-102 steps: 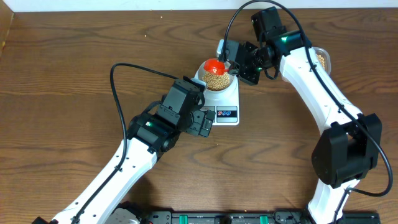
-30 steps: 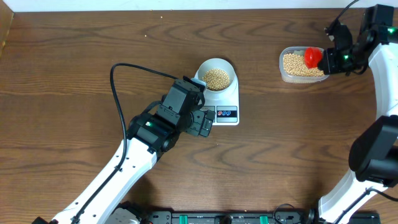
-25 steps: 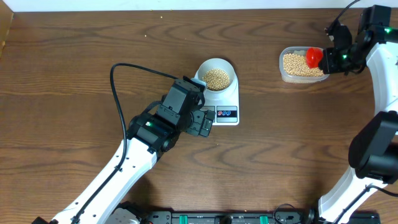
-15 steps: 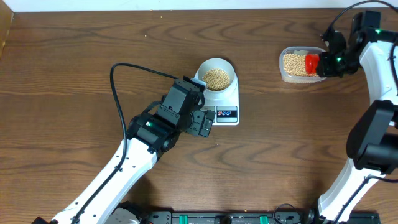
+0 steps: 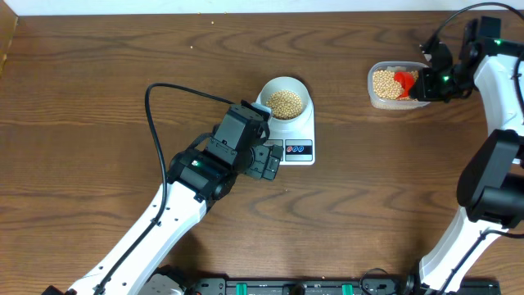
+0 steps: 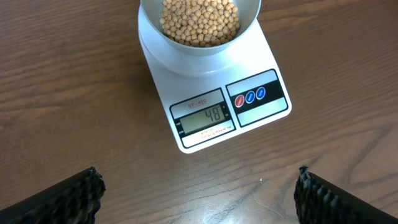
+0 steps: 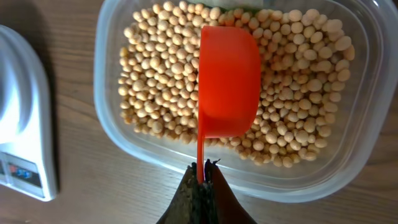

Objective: Scoop item into bowl and weigh 50g on scale
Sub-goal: 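Scoop soybeans from the tub with the red scoop and lift, then carry the red scoop left over the grey bowl on the scale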

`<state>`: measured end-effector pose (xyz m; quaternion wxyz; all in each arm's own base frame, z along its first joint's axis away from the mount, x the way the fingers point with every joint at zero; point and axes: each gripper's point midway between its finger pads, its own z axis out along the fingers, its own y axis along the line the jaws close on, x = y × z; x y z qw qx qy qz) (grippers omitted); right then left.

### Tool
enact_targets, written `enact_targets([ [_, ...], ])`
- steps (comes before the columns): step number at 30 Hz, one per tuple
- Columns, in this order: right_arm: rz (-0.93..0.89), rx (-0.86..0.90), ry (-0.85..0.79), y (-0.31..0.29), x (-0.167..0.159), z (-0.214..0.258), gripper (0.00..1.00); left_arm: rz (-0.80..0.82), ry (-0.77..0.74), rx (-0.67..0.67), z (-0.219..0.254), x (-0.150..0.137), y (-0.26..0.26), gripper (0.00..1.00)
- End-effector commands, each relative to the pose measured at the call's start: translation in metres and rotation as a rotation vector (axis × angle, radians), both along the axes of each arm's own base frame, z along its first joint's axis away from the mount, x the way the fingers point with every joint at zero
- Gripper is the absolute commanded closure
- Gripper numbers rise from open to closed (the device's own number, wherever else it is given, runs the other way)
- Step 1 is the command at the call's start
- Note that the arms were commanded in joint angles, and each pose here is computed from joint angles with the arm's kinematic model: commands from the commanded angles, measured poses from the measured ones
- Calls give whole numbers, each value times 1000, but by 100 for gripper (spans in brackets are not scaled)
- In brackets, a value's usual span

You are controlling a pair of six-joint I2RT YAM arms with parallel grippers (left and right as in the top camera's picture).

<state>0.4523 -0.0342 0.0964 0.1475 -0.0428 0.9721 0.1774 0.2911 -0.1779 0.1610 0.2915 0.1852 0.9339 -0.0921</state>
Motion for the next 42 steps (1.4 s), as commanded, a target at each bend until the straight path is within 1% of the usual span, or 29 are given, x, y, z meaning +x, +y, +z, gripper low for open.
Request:
enact_targets([
  [1,-34,115,-4,-4,1,1,99,-7,-8,4,2,1,0,0],
  [7,-66,198,-21,-16,-2,9,99,-7,-8,4,2,1,0,0],
  [14,-25,349,-92,-9,-3,31,99,-7,-8,4,2,1,0,0],
  [20,36,559,-183,17,1,64,99,-7,-8,4,2,1,0,0],
  [24,90,655,-215,39,1,79,99,-7,-8,4,2,1,0,0],
  [28,144,671,-201,64,0,81,99,-7,-8,4,2,1,0,0],
  [34,274,682,-174,122,-5,82,98,-7,-8,4,2,1,0,0],
  [42,397,669,-147,175,-16,80,98,-7,-8,4,2,1,0,0],
])
